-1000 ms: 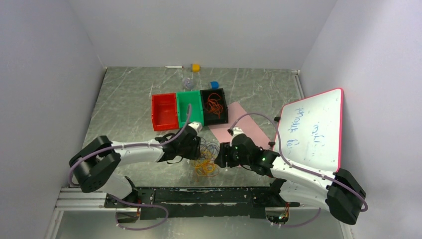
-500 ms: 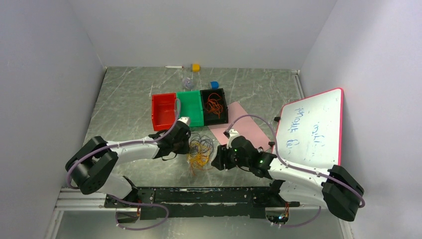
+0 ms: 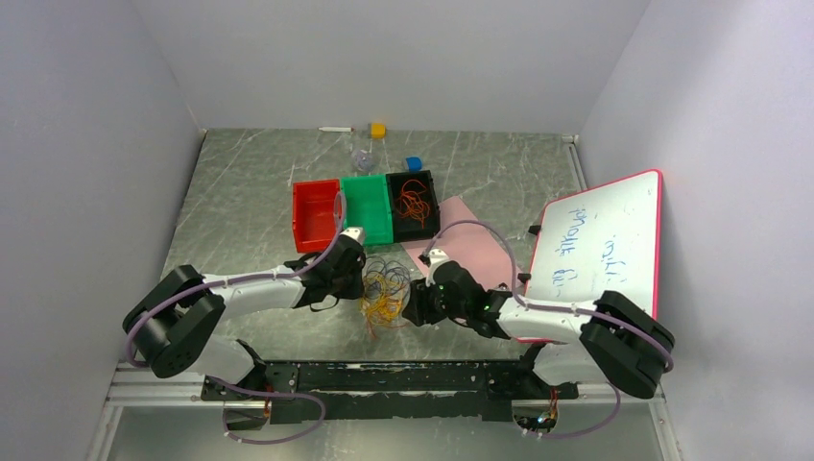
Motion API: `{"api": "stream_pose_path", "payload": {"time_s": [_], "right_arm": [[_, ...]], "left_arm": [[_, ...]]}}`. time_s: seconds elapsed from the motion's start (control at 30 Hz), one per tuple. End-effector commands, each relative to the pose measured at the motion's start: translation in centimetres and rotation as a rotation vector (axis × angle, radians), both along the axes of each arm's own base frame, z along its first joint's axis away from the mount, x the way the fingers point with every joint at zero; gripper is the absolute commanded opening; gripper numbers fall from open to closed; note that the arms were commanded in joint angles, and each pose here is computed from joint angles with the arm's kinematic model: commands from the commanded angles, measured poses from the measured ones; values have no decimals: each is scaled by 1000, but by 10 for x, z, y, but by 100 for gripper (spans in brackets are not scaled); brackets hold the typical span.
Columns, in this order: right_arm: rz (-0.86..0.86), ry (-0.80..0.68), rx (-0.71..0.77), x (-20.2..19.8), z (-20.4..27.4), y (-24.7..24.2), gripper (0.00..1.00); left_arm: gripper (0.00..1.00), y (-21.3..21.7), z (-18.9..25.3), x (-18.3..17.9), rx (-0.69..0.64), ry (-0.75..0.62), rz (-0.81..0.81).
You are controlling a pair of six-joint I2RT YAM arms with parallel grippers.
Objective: Untangle the cables
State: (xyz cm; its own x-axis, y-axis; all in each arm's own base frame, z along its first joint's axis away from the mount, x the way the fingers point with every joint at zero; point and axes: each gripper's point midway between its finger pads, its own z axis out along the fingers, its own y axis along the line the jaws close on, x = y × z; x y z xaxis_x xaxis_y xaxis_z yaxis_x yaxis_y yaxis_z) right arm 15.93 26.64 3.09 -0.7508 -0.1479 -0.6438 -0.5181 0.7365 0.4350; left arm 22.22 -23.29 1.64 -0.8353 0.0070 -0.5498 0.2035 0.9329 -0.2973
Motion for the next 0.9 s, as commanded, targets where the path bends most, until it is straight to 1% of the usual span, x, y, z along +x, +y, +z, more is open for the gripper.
{"api": "stream_pose_path", "payload": {"time_s": [0.0, 0.1, 0.2, 0.27, 0.33, 0.4, 0.53, 0.73, 0.87], "right_arm": [[46, -69, 69, 11, 16, 22, 46], [62, -59, 64, 11, 12, 26, 42], [67, -54, 63, 11, 8, 28, 32], [66, -53, 61, 11, 7, 28, 22], [58, -71, 69, 14, 14, 29, 7], [23, -106, 89, 20, 27, 27, 1], [-95, -232, 60, 42, 74, 6, 0], [-185, -428, 78, 63, 172, -14, 0], [-240, -527, 76, 73, 231, -27, 0]], "left_arm": [[9, 1, 1, -1, -7, 0, -2], [9, -1, 1, -2, -7, 5, -10], [9, -1, 0, -1, -6, 7, -9], [9, -2, 0, -1, -7, 7, -10], [9, -1, -1, -1, -6, 9, -8], [9, -2, -3, -1, -5, 15, -9], [8, -5, -8, -1, 0, 33, -16], [8, -8, -14, 1, 11, 47, -17], [8, -9, -17, 1, 11, 52, -19]]}}
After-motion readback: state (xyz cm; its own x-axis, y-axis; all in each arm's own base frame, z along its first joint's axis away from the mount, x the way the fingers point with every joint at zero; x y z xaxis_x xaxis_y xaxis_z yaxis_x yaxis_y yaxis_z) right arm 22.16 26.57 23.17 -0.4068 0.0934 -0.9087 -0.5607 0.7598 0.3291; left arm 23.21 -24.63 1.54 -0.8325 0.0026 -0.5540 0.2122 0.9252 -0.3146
